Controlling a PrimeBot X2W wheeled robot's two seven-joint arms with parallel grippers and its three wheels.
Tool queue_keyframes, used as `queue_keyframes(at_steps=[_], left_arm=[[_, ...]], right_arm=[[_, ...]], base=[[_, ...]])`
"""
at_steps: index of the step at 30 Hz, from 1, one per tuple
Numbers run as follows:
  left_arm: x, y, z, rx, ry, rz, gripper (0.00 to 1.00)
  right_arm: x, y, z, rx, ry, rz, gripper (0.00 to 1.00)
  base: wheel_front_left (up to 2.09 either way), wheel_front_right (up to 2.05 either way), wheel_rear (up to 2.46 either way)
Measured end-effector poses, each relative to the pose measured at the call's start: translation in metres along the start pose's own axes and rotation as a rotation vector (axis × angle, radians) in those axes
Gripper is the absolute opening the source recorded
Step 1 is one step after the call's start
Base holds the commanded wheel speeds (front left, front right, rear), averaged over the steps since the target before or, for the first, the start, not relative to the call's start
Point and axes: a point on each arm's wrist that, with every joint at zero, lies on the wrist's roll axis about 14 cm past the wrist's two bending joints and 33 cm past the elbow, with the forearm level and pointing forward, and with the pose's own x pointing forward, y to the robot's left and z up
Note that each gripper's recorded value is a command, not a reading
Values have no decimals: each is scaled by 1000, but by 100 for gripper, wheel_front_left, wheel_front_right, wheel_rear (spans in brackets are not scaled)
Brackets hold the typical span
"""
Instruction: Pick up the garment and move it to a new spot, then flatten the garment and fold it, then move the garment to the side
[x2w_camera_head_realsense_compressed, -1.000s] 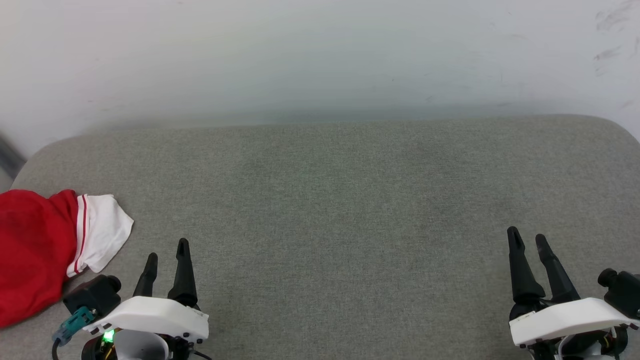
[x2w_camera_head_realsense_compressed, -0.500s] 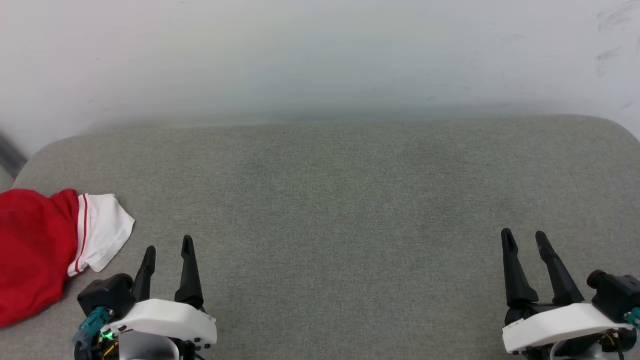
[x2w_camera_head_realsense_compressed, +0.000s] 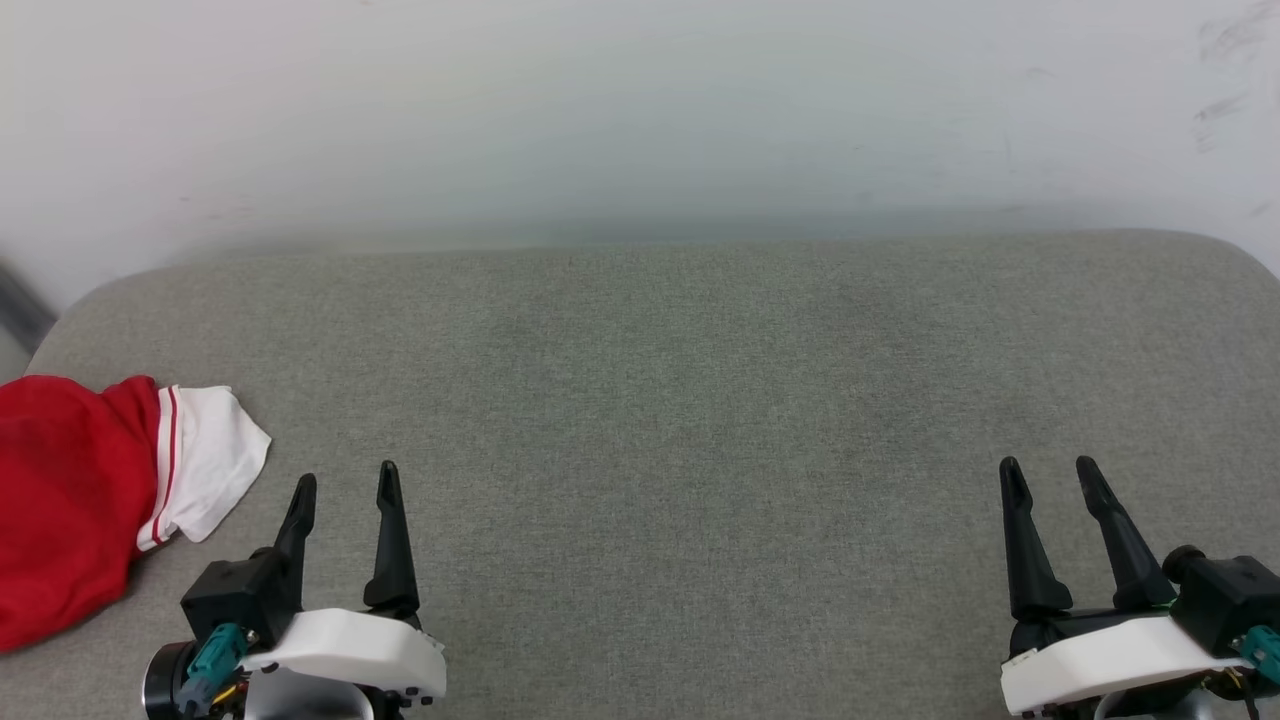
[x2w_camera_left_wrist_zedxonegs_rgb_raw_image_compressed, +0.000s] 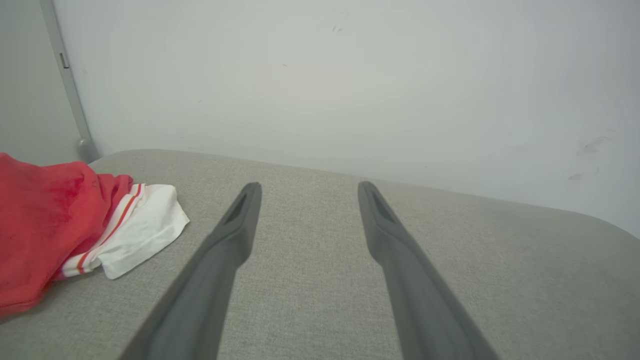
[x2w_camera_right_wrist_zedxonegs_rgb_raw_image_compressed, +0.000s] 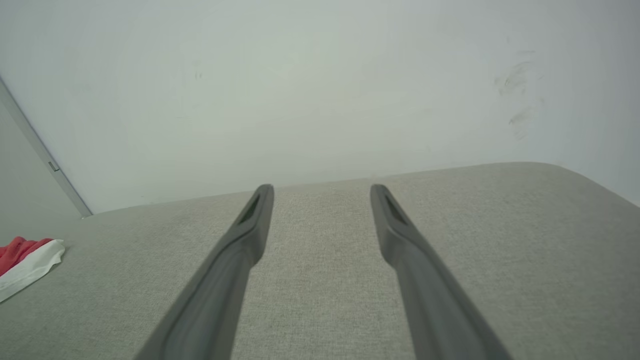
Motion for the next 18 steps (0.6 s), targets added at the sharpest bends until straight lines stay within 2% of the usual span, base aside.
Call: queue_keyframes(at_steps=[18], left_arm=[[-8, -3, 3, 112, -49, -34, 100]], right_arm=[[-4, 3, 2, -99, -19, 18, 100]], base=[[0, 0, 0]])
